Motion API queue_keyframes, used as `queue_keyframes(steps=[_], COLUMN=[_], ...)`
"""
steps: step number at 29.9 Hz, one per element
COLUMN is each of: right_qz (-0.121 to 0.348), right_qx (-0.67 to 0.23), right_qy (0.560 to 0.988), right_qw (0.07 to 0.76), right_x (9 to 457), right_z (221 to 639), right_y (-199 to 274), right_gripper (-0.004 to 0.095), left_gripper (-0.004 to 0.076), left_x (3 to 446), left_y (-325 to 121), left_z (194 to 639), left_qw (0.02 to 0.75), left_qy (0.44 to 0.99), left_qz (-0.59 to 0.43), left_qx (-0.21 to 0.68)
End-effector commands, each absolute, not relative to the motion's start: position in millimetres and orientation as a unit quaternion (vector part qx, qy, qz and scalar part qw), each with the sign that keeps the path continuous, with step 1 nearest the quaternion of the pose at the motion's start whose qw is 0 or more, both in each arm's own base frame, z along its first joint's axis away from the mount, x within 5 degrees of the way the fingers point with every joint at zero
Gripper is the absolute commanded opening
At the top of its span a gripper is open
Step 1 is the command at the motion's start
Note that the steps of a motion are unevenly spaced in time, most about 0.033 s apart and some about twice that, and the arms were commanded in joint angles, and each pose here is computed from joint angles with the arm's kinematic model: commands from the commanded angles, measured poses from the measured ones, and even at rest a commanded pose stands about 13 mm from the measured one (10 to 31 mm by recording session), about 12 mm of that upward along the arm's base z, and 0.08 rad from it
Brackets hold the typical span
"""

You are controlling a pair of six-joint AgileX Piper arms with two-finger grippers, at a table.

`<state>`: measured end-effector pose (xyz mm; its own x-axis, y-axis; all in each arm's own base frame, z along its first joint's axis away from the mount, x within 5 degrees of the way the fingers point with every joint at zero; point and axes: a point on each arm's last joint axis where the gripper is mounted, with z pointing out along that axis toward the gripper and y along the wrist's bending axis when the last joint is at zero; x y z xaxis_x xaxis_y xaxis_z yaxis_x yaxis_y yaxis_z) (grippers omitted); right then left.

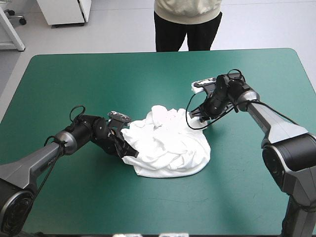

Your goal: Fold the cloth

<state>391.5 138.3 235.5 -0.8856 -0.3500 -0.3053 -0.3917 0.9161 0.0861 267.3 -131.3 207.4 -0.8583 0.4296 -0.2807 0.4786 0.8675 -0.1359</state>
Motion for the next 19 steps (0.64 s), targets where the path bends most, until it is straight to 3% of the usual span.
queue_keyframes(steps=[1, 7, 10, 14, 19], right_qz=[0.089, 0.107, 0.107, 0.106, 0.094], right_qx=[-0.198, -0.213, -0.224, -0.233, -0.219], right_qy=[0.963, 0.961, 0.96, 0.96, 0.958], right_qw=[0.162, 0.144, 0.132, 0.116, 0.16], right_x=[392, 389, 387, 388, 388], right_z=[252, 247, 245, 236, 256], right_y=[139, 145, 147, 147, 143], right_gripper=[0.0373, 0.0348, 0.0253, 0.0, -0.0007], left_gripper=[-0.0009, -0.0009, -0.0009, -0.0009, -0.0009], left_x=[264, 264, 265, 265, 268], left_y=[-134, -134, -134, -134, -133], left_z=[208, 209, 209, 209, 223], left_qw=[0.111, 0.112, 0.116, 0.117, 0.155], left_qy=[0.958, 0.958, 0.958, 0.958, 0.951], left_qz=[-0.106, -0.106, -0.106, -0.106, -0.101], left_qx=[0.241, 0.24, 0.24, 0.241, 0.247])
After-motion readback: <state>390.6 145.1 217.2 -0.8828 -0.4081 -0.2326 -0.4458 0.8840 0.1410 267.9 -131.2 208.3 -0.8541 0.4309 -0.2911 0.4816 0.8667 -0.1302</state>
